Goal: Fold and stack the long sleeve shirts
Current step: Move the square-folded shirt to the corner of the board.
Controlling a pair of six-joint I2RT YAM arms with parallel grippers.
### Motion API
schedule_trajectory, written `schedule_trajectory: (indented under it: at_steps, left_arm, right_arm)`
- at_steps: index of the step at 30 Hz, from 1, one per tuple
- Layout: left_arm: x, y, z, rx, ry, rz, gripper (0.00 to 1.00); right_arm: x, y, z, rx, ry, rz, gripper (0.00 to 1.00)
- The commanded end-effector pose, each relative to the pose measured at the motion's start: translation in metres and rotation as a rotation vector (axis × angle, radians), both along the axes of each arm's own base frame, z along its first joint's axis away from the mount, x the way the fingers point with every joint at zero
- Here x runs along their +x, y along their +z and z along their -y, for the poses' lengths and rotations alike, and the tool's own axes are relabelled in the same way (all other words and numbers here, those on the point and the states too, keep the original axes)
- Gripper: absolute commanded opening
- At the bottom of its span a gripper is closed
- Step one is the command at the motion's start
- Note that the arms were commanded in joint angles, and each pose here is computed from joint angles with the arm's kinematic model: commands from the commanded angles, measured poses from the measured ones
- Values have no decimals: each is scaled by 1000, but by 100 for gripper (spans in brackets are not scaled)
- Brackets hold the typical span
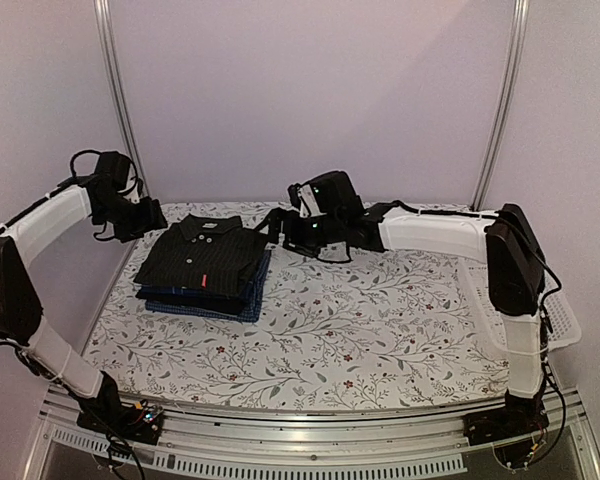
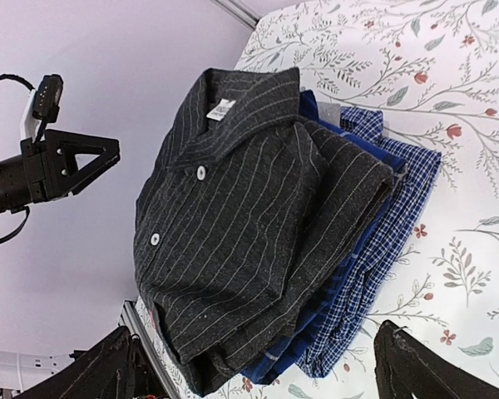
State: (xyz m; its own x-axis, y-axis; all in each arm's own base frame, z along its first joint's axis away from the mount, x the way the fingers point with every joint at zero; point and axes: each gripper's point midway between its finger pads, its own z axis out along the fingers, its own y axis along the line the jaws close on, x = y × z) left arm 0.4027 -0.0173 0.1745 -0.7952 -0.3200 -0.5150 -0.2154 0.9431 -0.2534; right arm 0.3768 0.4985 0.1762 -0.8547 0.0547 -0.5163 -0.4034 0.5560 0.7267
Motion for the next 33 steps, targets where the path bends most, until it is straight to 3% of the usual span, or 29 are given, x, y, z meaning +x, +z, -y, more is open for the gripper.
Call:
schedule_trajectory:
  at_steps: [1, 10, 13, 19, 24, 33]
  left_arm:
    - [-7, 36, 54, -6, -88, 86, 74]
    - [-30, 42, 202, -107, -321, 144, 83]
    - [-37, 26, 247, -112, -397, 114, 91]
    - [-37, -27, 315, -55, -493, 30, 92]
    - [-30, -74, 343, -28, -528, -33, 92]
    - [-17, -137, 347, 38, -517, -102, 92]
  right_arm:
    - [-2, 38, 31, -45, -62, 124, 99]
    - [-17, 71, 103, -127, -206, 236, 99]
    - [-23, 79, 129, -149, -272, 263, 99]
    - [-39, 77, 164, -185, -334, 261, 99]
    - [-53, 68, 183, -195, -354, 235, 99]
    - [-67, 54, 199, -208, -369, 196, 99]
